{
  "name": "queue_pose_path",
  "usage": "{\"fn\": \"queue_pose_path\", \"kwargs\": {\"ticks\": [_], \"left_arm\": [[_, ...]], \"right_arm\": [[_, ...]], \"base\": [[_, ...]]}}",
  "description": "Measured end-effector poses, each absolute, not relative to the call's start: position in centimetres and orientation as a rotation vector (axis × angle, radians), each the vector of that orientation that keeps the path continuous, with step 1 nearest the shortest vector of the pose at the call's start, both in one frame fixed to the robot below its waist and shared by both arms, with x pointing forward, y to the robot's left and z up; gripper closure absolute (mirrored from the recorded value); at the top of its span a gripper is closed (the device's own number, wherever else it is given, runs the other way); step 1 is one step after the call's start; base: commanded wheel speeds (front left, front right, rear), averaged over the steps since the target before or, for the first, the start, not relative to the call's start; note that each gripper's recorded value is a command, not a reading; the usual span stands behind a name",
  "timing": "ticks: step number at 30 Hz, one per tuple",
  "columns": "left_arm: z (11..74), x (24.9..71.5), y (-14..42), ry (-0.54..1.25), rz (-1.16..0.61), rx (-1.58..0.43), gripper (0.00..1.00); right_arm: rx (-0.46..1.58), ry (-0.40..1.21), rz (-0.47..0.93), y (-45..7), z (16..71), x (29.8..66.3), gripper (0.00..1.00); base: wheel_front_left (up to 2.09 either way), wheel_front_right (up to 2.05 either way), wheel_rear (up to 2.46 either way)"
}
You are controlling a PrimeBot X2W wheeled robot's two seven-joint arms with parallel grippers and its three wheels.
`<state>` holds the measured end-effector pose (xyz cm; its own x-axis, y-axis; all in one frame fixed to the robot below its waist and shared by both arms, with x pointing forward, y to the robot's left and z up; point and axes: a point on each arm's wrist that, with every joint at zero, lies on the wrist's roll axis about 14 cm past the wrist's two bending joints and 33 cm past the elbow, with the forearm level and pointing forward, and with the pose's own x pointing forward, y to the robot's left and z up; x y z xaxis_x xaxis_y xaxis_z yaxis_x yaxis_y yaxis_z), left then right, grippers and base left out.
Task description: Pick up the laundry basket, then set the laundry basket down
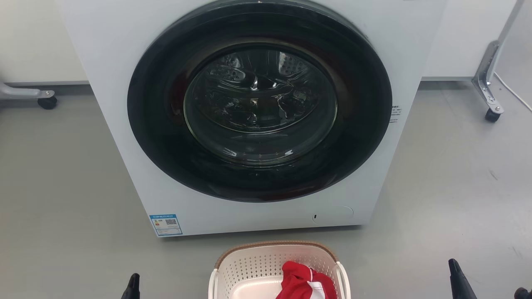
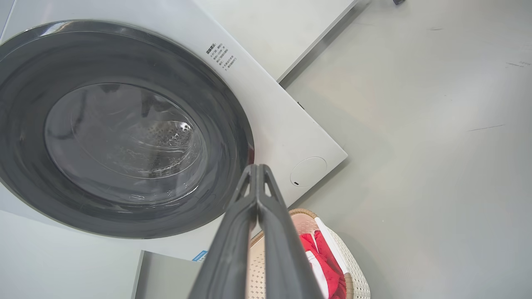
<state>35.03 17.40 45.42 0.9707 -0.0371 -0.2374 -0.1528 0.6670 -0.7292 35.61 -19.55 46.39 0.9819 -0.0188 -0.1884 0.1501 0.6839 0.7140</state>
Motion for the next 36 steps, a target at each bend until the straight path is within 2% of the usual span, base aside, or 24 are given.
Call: {"fn": "queue_pose_path", "kwargs": {"ticks": [36], "left_arm": [[47.0, 37.1, 18.5, 0.155, 0.067, -1.355, 1.00]], "right_arm": [[1.357, 0.118, -0.105, -20.2, 47.2, 37.2, 1.00]], "base": [[0.00, 0.00, 0.00]]}}
